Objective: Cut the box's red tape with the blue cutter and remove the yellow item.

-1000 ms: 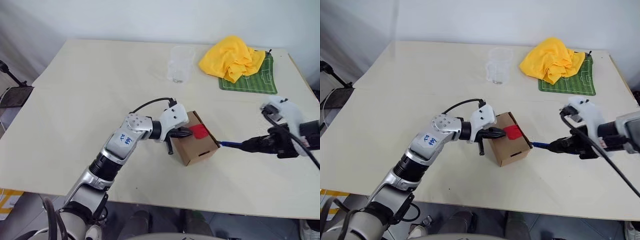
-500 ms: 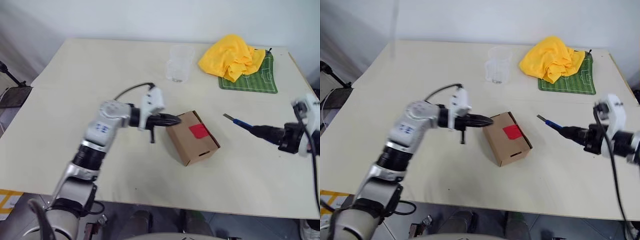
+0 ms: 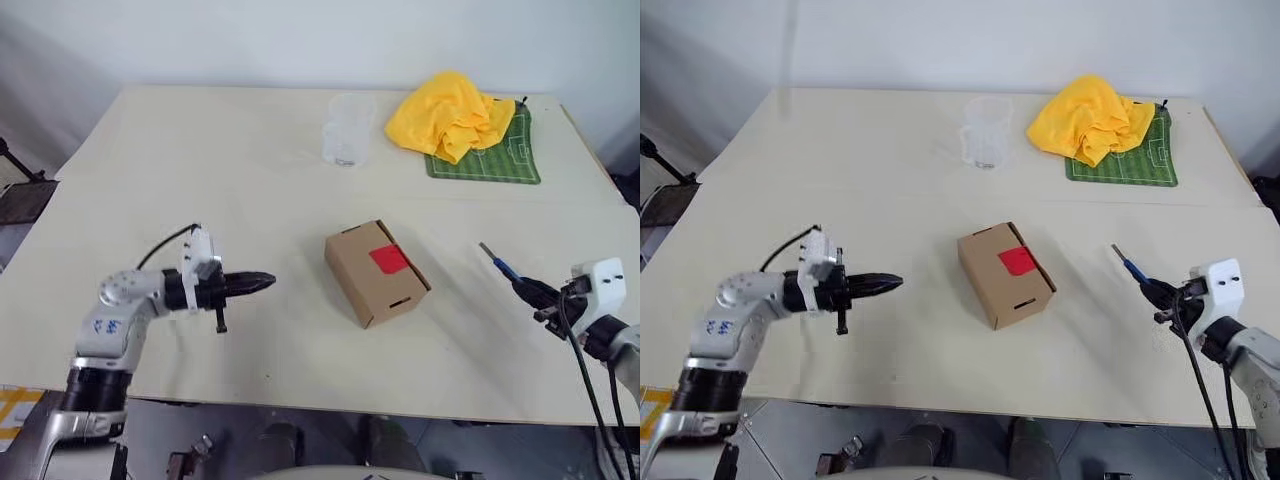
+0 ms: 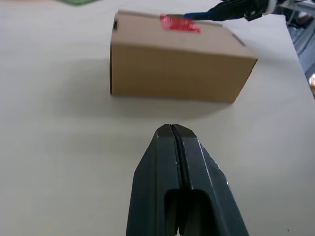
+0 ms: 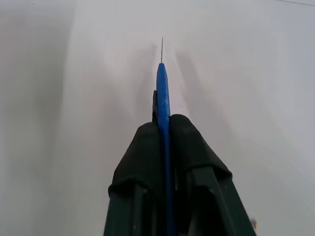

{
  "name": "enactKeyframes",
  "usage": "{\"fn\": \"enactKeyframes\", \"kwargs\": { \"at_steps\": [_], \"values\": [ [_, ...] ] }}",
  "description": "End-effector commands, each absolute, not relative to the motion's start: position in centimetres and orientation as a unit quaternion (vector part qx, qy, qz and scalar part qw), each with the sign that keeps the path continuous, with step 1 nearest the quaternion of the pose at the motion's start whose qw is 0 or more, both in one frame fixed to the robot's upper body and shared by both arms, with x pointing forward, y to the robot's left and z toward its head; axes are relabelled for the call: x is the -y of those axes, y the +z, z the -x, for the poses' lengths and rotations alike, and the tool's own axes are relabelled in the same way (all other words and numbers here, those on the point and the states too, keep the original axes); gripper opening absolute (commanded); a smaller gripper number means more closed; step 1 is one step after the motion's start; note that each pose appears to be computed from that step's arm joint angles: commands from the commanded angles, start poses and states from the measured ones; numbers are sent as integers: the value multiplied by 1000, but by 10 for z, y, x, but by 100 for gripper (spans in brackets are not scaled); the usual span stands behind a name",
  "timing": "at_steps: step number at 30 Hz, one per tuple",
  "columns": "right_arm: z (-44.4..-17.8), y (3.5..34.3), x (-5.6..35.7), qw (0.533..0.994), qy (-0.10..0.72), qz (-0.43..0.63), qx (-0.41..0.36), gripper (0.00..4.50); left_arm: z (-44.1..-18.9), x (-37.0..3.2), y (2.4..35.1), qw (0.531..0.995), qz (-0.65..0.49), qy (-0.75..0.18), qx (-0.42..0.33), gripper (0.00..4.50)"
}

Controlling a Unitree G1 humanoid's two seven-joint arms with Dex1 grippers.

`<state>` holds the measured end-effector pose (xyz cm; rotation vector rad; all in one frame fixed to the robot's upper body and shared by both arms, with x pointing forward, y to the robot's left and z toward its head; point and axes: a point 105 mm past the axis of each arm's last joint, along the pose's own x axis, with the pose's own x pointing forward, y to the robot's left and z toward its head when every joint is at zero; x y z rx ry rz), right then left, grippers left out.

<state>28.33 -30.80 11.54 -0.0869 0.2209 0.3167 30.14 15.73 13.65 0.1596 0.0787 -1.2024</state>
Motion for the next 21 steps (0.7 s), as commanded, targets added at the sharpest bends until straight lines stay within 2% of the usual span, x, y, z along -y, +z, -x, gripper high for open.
{"fn": "enactKeyframes", "kwargs": {
  "at_steps": [1, 6, 9, 13, 16, 21],
  "values": [
    [-270, 132, 305, 973, 197, 69, -99, 164, -301, -149, 147, 824, -105, -556, -1, 0],
    [-267, 162, 287, 966, 242, 76, -52, 334, -306, -141, 143, 828, -114, -550, -5, 0],
    [-269, 176, 266, 955, 285, 79, -28, 334, -310, -133, 140, 829, -117, -547, -8, 0],
    [-278, 178, 239, 947, 310, 83, -12, 334, -312, -120, 140, 824, -117, -554, -4, 0],
    [-301, 149, 211, 936, 330, 119, -30, 275, -319, -99, 130, 820, -121, -559, -18, 0],
    [-324, 119, 197, 928, 325, 175, -42, 109, -325, -81, 119, 814, -120, -566, -46, 0]
  ]
}}
